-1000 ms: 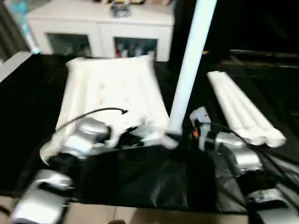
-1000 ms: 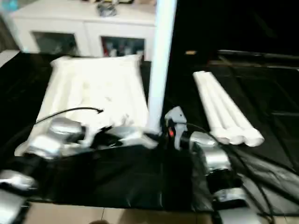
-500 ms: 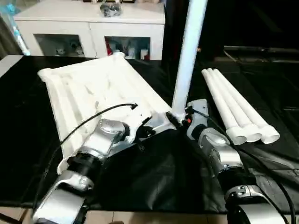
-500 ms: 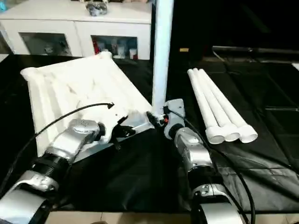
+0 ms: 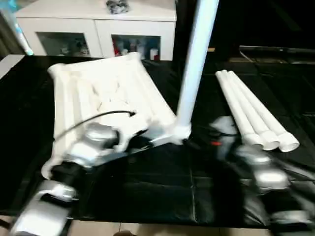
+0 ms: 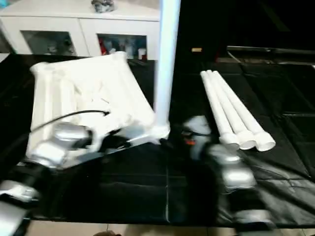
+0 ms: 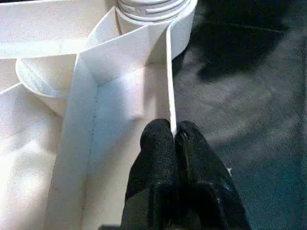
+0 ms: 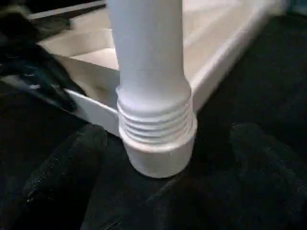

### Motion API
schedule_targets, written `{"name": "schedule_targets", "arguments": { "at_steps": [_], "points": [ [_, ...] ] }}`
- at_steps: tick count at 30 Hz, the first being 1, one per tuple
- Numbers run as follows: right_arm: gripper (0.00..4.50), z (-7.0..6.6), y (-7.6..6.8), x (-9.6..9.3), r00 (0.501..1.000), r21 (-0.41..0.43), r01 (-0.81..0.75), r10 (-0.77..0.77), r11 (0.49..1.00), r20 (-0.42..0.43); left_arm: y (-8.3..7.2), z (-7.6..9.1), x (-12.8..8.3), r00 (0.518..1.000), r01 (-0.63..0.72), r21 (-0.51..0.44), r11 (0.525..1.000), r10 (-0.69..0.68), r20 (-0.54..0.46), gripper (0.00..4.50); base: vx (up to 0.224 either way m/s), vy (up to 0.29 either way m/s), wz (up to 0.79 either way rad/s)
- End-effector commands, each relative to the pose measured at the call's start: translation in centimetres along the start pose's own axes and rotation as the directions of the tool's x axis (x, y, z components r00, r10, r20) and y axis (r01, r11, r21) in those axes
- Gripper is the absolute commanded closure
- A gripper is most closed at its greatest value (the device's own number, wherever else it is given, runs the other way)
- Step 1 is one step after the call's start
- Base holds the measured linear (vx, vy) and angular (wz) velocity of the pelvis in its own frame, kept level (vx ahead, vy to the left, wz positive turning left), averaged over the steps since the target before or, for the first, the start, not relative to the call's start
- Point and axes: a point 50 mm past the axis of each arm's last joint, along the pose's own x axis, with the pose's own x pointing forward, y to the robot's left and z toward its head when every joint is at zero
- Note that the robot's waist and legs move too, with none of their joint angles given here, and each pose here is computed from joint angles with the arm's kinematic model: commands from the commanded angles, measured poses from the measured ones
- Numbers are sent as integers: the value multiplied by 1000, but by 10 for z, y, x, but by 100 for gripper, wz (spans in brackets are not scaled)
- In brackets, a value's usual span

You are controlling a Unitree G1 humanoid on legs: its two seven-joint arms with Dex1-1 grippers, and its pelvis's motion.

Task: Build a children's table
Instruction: Rotate leg to tighten

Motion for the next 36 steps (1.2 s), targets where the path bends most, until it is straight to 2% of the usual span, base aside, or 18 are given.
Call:
{"name": "schedule_targets", "arguments": {
  "at_steps": [1,3,4,7,11,13,14,17,21,23,25,27,29,30,36],
  "points": [
    [5,7,4,2,995,-27,-98,98,995,-19,-6,2,3,996,86,44,995,-86,-13,450,0,0,0],
    [5,9,5,1,989,-44,-140,138,989,-45,-7,3,1,993,116,53,992,-116,-13,450,0,0,0],
    [5,12,5,3,974,-62,-215,209,975,-91,-10,3,-1,982,190,64,980,-190,-19,450,0,0,0],
    [5,13,5,11,953,-96,-279,264,955,-145,-17,2,-1,958,285,86,955,-282,-44,450,0,0,0],
    [5,14,6,17,947,-92,-297,282,950,-153,-21,1,-2,945,326,99,940,-321,-61,450,0,0,0],
    [34,14,9,24,937,-77,-330,317,941,-150,-23,1,-2,934,356,115,927,-349,-78,450,0,0,0],
    [34,14,9,24,936,-76,-333,319,940,-150,-23,1,-2,934,357,116,927,-350,-79,450,0,0,0],
    [72,15,12,27,924,-66,-363,351,929,-152,-24,0,-3,932,360,119,925,-353,-82,450,0,0,0],
    [86,13,15,31,898,-55,-418,404,907,-173,-23,0,-4,928,370,126,920,-360,-96,450,0,0,0],
    [115,13,15,32,897,-52,-422,407,905,-174,-23,0,-4,928,370,128,920,-359,-98,450,0,0,0],
    [119,13,15,34,893,-49,-428,415,902,-172,-21,0,-5,929,367,129,921,-357,-97,450,0,0,0],
    [146,13,16,34,891,-44,-434,421,900,-172,-21,0,-6,930,366,128,922,-356,-97,450,0,0,0],
    [146,13,16,34,890,-41,-435,422,900,-172,-21,0,-6,930,365,128,922,-355,-98,450,0,0,0],
    [164,12,15,33,888,-35,-439,427,898,-172,-20,0,-6,930,365,127,922,-354,-98,450,0,0,0],
    [176,7,20,35,886,1,-444,439,896,-146,-19,-1,-5,940,339,85,937,-333,-78,450,0,0,0]
  ]
}}
